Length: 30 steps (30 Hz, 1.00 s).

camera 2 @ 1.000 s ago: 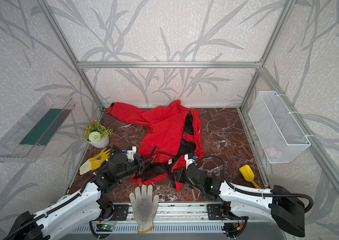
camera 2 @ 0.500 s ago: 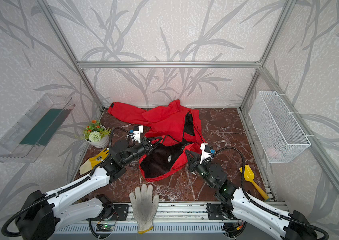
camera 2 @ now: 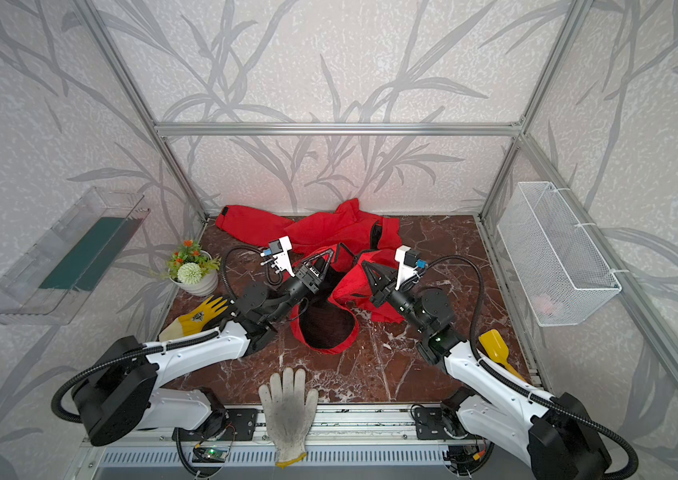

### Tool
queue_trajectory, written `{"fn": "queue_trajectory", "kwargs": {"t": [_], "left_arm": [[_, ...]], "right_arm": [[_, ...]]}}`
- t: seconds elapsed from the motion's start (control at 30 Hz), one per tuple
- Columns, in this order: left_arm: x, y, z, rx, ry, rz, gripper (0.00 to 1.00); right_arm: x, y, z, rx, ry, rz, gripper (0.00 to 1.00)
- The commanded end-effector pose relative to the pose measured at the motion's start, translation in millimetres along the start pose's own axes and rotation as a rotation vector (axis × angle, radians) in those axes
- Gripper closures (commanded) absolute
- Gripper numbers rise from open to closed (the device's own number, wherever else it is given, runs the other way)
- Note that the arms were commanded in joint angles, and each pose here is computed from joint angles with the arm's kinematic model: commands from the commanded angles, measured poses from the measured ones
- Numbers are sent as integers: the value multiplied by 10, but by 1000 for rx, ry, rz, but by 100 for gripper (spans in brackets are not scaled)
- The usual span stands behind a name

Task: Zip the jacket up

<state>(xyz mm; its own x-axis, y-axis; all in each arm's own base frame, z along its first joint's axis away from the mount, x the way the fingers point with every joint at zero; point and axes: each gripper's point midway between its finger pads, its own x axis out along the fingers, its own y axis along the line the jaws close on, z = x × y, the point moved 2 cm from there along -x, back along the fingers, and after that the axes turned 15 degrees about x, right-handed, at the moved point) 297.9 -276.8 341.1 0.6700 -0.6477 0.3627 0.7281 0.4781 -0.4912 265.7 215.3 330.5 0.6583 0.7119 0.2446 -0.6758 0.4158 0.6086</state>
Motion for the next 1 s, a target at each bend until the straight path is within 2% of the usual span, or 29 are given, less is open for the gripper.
{"fn": "queue_trajectory", "kwargs": {"t": [0.0, 0.27, 0.57, 0.97], "left_arm": [[126, -319, 505, 103, -214, -120, 100], [284, -517, 777, 267, -321, -173, 100], [292, -706, 771, 361, -309, -272, 100], [291, -679, 832, 345, -329, -243, 100]], "right_arm": [[63, 382, 286, -110, -44, 150, 100], [9, 417, 513, -132, -62, 160, 100], [81, 523, 574, -265, -85, 235, 100], [176, 631, 672, -207, -92, 292, 100]]}}
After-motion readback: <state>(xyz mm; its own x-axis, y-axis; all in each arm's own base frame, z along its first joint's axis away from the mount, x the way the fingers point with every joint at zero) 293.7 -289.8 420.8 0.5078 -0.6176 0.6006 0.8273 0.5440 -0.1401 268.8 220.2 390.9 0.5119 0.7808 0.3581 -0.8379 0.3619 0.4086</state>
